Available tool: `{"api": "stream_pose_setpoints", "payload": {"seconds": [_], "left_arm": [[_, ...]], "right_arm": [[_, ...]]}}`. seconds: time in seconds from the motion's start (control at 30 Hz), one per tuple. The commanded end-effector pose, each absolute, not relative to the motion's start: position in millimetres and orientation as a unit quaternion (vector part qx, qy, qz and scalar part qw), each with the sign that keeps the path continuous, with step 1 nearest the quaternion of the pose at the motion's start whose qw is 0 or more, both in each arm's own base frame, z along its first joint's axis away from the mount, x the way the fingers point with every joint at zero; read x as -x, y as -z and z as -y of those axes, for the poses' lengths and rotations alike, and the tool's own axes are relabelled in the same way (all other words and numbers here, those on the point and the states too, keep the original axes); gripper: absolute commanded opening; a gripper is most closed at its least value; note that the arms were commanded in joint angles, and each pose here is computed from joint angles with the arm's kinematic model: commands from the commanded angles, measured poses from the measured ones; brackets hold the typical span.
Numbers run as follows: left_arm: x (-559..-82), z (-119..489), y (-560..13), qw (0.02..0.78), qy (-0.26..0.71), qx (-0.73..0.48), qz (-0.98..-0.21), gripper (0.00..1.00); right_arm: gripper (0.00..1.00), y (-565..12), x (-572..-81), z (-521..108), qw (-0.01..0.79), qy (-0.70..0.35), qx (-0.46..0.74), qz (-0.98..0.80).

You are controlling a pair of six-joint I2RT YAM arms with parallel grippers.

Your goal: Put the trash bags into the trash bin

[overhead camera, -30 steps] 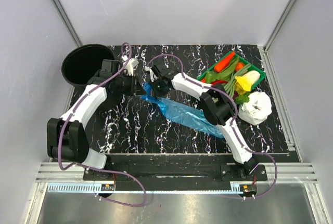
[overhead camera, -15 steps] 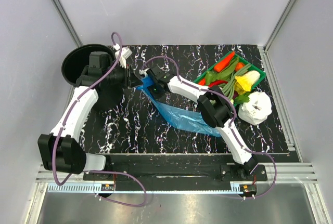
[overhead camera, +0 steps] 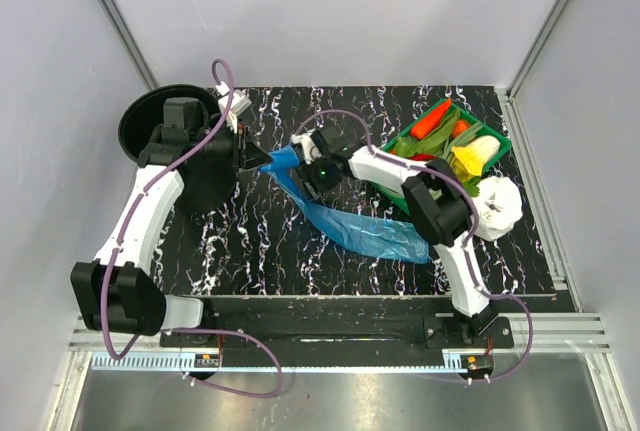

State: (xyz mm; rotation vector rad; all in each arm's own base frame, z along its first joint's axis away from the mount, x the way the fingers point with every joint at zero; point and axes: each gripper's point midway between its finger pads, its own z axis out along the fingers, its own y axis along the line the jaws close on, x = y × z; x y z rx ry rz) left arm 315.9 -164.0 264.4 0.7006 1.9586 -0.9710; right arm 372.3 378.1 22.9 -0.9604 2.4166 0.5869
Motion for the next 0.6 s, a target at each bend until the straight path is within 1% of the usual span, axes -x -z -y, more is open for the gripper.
{"api": "stream_pose_setpoints", "payload": {"seconds": [0.0,0.13,0.23,0.27,0.3,0.33,0.47,0.57], "left_arm": [[-320,167,-268,0.421,0.393,-0.302,-0.760,0.00],[-323,169,-264,0.423,0.397,-0.295,-0.760,0.00],[-326,170,-259,0.418,0.403,-0.285,-0.763,0.00],[-326,171,-258,0.415,0.409,-0.280,-0.763,0.00],[-328,172,-258,0.415,0.412,-0.278,-0.762,0.00],[-328,173,-257,0.414,0.416,-0.273,-0.762,0.00],[-337,175,-262,0.420,0.426,-0.243,-0.764,0.00],[-343,176,-267,0.430,0.434,-0.221,-0.761,0.00]], "right_arm": [[0.62,-58,-375,-339,0.230,-0.214,0.344,-0.885],[0.65,-94,-375,-324,0.268,-0.188,0.359,-0.874],[0.67,-127,-365,-327,0.298,-0.218,0.376,-0.850],[0.75,-141,-363,-331,0.316,-0.236,0.378,-0.838],[0.91,-148,-356,-336,0.321,-0.260,0.381,-0.827],[1.00,-156,-351,-342,0.326,-0.283,0.384,-0.816],[1.00,-174,-327,-360,0.297,-0.364,0.384,-0.795],[1.00,-178,-319,-370,0.287,-0.403,0.380,-0.781]]}}
